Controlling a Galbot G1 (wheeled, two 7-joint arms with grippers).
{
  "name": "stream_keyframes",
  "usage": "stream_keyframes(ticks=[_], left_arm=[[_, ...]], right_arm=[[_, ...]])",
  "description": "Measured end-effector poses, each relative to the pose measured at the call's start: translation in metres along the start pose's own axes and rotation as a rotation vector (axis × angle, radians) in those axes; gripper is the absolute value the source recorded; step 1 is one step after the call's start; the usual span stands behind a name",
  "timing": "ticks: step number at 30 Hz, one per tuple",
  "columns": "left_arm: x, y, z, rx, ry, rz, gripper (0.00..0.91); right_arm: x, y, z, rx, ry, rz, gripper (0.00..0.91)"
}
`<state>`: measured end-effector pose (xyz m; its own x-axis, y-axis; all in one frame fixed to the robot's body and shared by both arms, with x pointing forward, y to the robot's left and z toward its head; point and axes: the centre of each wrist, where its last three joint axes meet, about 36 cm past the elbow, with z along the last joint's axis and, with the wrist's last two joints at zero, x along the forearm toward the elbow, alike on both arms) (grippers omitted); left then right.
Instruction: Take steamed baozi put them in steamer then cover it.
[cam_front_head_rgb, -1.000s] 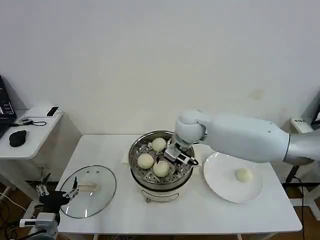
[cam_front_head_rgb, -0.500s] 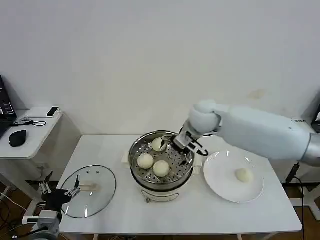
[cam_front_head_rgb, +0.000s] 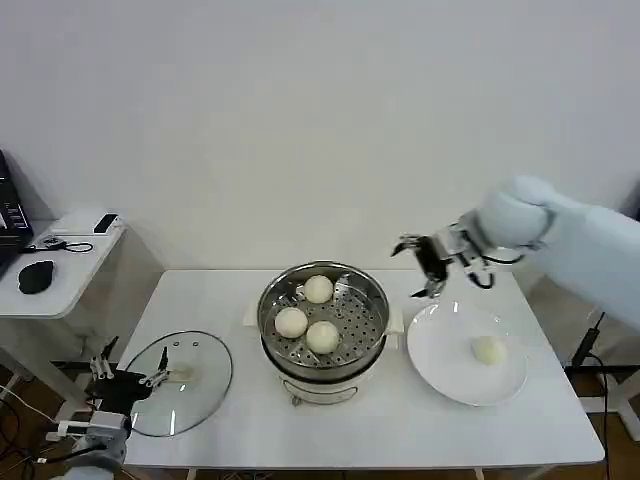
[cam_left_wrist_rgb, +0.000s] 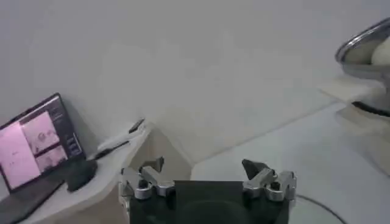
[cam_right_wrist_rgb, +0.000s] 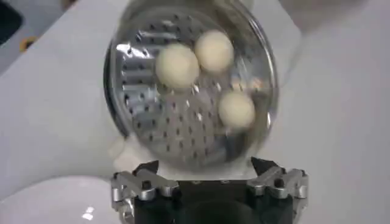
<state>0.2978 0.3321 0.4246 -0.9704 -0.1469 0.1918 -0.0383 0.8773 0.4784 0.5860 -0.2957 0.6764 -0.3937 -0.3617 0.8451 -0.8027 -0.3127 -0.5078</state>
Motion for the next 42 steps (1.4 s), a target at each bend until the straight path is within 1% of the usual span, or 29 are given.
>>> stream_keyframes(ticks=[4, 7, 10, 14, 21, 24, 34, 42], left_arm=[[-0.003, -0.002, -0.001, -0.002, -0.006, 0.011, 0.907], [-0.005, -0.005, -0.002, -0.003, -0.009, 0.022, 0.907], [-0.006, -0.007, -0.002, -0.007, -0.011, 0.031, 0.907], [-0.007, -0.009, -0.001, -0.006, -0.010, 0.038, 0.907], [-0.007, -0.012, -0.001, 0.000, -0.008, 0.042, 0.907], [-0.006, -0.013, 0.000, -0.003, -0.005, 0.042, 0.907], [-0.005, -0.009, 0.004, -0.011, 0.007, 0.034, 0.907], [-0.007, -0.006, 0.005, -0.012, 0.009, 0.023, 0.907]], right_arm=[[0.015, 0.031, 0.041, -0.108, 0.066, 0.024, 0.907], [0.020, 0.060, 0.069, -0.186, 0.121, 0.033, 0.907], [0.022, 0.088, 0.091, -0.244, 0.174, 0.028, 0.907], [0.019, 0.116, 0.110, -0.299, 0.231, 0.009, 0.907], [-0.001, 0.154, 0.133, -0.354, 0.303, -0.061, 0.907], [-0.013, 0.162, 0.140, -0.369, 0.315, -0.075, 0.907], [-0.059, 0.169, 0.161, -0.424, 0.322, -0.097, 0.907], [-0.094, 0.168, 0.167, -0.463, 0.313, -0.118, 0.907]])
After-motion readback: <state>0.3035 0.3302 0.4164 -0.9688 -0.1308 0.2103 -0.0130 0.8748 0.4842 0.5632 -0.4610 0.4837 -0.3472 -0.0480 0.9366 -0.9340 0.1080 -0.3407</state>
